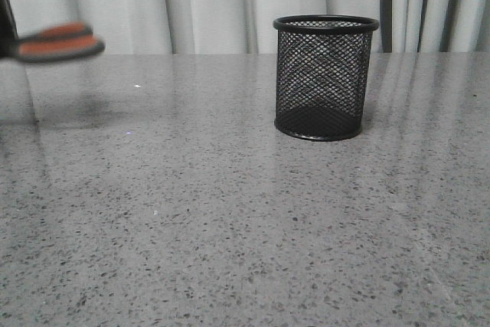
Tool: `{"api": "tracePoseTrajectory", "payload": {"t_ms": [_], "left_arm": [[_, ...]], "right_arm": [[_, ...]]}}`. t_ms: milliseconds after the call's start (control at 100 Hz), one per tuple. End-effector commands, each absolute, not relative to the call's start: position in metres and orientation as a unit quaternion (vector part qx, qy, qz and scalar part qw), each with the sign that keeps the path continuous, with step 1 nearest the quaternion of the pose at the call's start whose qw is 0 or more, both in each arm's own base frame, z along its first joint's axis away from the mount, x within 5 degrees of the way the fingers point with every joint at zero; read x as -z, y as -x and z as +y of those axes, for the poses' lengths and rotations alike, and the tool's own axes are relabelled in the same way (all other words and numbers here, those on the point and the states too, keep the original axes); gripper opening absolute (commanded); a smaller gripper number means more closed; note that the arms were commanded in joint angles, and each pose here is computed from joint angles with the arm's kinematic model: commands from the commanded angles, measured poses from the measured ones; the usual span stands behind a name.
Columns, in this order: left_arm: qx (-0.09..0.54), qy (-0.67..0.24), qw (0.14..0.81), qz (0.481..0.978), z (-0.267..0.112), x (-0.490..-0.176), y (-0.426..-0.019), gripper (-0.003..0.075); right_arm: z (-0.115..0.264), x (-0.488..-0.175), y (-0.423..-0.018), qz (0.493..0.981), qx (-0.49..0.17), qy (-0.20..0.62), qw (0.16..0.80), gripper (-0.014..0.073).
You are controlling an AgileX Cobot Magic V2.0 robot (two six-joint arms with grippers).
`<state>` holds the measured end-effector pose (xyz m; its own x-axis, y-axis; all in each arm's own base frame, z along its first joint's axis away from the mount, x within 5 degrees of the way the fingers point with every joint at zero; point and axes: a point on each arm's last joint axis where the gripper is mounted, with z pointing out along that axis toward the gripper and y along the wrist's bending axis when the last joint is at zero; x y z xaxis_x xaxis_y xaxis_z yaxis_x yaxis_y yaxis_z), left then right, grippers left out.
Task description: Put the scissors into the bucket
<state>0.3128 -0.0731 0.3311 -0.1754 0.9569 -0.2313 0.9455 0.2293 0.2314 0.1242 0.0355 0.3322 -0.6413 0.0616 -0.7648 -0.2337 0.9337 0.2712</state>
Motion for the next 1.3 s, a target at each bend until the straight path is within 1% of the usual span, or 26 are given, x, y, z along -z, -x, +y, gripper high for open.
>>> {"api": "tracePoseTrajectory", "payload": {"t_ms": [0, 80, 220, 350, 480, 540, 690, 760, 890, 970, 1110, 1210, 1290], "left_arm": [[-0.054, -0.62, 0.221, 0.751, -0.082, -0.382, -0.29, -0.0021], [-0.084, -0.617, 0.248, 0.742, -0.087, -0.404, -0.279, -0.0021], [-0.112, -0.629, 0.302, 0.707, -0.095, -0.44, -0.252, -0.0021], [-0.116, -0.629, 0.349, 0.685, -0.102, -0.466, -0.226, -0.0021], [-0.11, -0.638, 0.384, 0.658, -0.109, -0.483, -0.202, -0.0021], [-0.104, -0.637, 0.397, 0.652, -0.112, -0.489, -0.193, -0.0021], [-0.081, -0.649, 0.417, 0.631, -0.129, -0.497, -0.175, -0.0021], [-0.071, -0.657, 0.425, 0.619, -0.14, -0.5, -0.167, -0.0021], [-0.056, -0.662, 0.436, 0.607, -0.16, -0.5, -0.154, -0.0021], [-0.075, -0.669, 0.435, 0.598, -0.172, -0.498, -0.149, -0.0021], [-0.088, -0.681, 0.442, 0.577, -0.199, -0.494, -0.139, -0.0021], [-0.082, -0.696, 0.447, 0.556, -0.215, -0.491, -0.132, -0.0021], [-0.069, -0.694, 0.453, 0.556, -0.225, -0.492, -0.13, -0.0021]], "right_arm": [[0.037, -0.347, -0.128, 0.866, -0.199, 0.034, 0.457, 0.0479], [0.04, -0.35, -0.128, 0.859, -0.221, 0.024, 0.46, 0.0479], [0.047, -0.358, -0.127, 0.839, -0.27, 0.03, 0.472, 0.0479], [0.056, -0.379, -0.124, 0.798, -0.335, 0.048, 0.498, 0.0479], [0.063, -0.401, -0.118, 0.753, -0.398, 0.062, 0.521, 0.0479], [0.065, -0.41, -0.116, 0.736, -0.416, 0.071, 0.529, 0.0479], [0.07, -0.425, -0.11, 0.688, -0.476, 0.081, 0.542, 0.0479], [0.072, -0.428, -0.108, 0.676, -0.493, 0.085, 0.541, 0.0479], [0.072, -0.428, -0.108, 0.675, -0.496, 0.086, 0.54, 0.0479], [0.072, -0.429, -0.108, 0.674, -0.497, 0.084, 0.54, 0.0479], [0.073, -0.429, -0.107, 0.671, -0.505, 0.086, 0.536, 0.0479], [0.073, -0.429, -0.106, 0.671, -0.507, 0.089, 0.533, 0.0479], [0.074, -0.429, -0.106, 0.672, -0.508, 0.092, 0.531, 0.0479]]}}
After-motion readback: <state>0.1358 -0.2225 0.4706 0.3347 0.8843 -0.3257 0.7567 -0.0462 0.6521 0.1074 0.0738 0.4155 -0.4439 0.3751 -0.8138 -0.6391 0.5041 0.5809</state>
